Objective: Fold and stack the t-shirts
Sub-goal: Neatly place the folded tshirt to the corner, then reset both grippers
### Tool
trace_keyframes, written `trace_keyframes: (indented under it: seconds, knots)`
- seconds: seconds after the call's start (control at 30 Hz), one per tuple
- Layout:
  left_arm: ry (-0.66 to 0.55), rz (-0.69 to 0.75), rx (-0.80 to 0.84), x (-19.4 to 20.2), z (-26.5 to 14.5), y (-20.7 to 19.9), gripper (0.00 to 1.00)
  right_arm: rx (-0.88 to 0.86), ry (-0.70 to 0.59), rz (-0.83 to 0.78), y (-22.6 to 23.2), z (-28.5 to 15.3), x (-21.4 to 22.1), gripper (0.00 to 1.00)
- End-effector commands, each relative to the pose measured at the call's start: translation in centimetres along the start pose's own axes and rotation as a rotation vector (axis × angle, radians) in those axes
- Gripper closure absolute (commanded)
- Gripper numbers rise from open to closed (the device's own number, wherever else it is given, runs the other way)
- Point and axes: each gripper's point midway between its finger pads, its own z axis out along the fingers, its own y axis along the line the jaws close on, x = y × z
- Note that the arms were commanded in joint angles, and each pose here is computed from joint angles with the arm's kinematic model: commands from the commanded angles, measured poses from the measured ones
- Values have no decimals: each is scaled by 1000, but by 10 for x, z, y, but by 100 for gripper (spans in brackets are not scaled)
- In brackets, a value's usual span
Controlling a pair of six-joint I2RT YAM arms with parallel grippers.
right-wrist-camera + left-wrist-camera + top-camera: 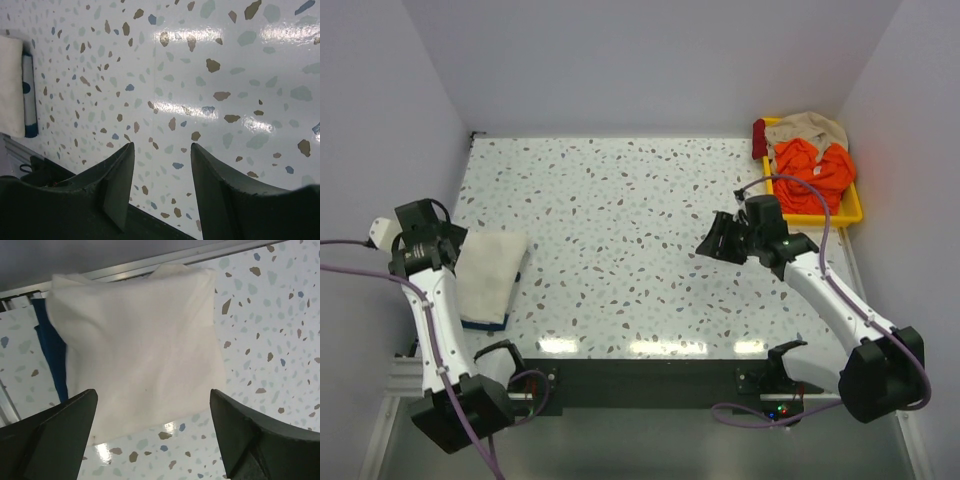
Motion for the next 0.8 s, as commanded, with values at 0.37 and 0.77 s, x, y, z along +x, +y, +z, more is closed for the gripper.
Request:
trace_keyframes:
  seconds: [0.37, 0.77]
  knots:
    - [-31, 65, 154, 0, -9, -14, 0, -41, -1, -38, 5, -5, 6, 46]
    - [159, 336, 497, 131, -46, -118, 0, -54, -79, -64, 9, -10, -7, 17]
